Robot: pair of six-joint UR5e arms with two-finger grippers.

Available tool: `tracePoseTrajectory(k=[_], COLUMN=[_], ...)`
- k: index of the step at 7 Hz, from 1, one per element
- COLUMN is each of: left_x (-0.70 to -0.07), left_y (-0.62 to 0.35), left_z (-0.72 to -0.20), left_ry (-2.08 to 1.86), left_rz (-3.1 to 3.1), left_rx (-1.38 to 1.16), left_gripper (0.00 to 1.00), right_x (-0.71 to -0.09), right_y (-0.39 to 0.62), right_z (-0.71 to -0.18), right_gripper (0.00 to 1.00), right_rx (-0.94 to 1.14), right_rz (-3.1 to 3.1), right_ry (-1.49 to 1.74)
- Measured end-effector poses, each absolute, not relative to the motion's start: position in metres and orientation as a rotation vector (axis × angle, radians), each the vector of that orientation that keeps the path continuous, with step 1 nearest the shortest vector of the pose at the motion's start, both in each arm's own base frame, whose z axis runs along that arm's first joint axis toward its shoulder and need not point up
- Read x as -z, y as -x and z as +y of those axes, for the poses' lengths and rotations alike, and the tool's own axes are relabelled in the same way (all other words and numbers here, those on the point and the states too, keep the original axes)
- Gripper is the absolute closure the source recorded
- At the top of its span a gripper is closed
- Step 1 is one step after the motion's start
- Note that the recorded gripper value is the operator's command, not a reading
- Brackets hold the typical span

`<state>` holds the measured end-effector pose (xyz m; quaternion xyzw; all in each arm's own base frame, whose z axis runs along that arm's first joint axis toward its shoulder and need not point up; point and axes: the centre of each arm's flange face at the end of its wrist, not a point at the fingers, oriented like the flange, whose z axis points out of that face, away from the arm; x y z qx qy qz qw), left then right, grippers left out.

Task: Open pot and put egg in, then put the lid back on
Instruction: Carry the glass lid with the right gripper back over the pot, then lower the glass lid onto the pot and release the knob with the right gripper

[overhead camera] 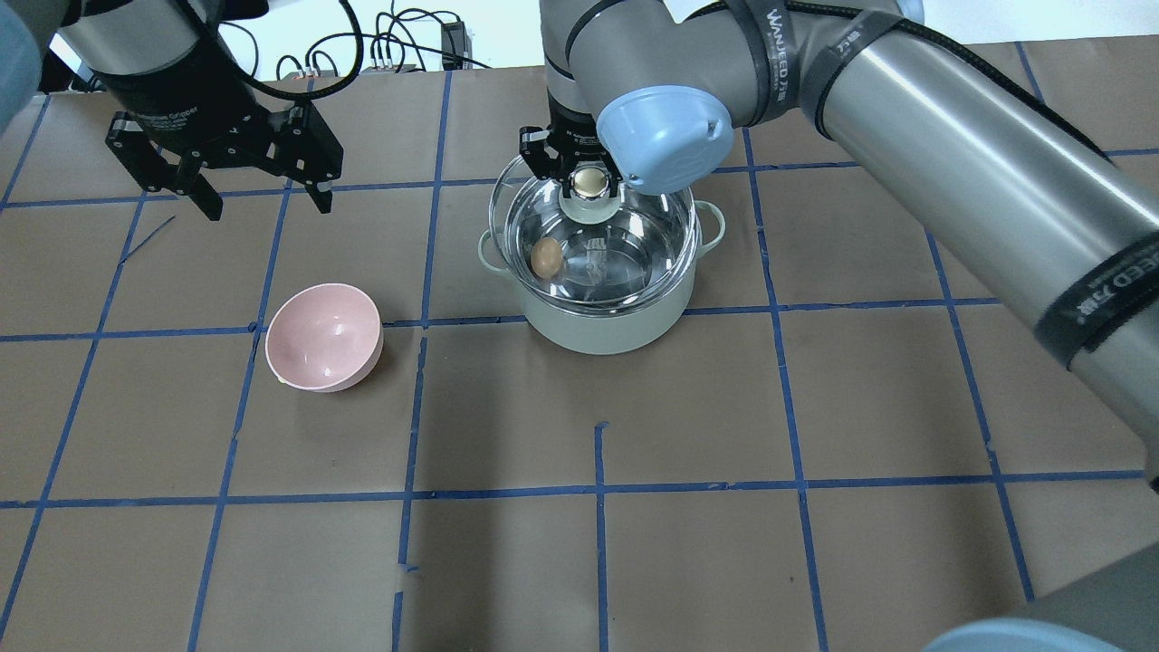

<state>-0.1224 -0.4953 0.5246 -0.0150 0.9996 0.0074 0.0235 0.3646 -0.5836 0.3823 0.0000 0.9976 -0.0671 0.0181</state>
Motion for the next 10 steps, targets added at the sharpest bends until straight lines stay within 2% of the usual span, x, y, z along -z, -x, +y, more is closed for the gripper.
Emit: tracePoseTrajectory(k=[10], left_x=[-0.522], left_y=[0.126], left_z=[-0.498], left_ry=[0.042], left_rz=[3.123], left_rx=[-0.019], left_gripper=[0.01], right_x=[-0.353], right_y=[-0.361], right_z=[-0.58], right_gripper=[0.98], right_rx=[0.227], right_rz=[3.13], right_ry=[0.025])
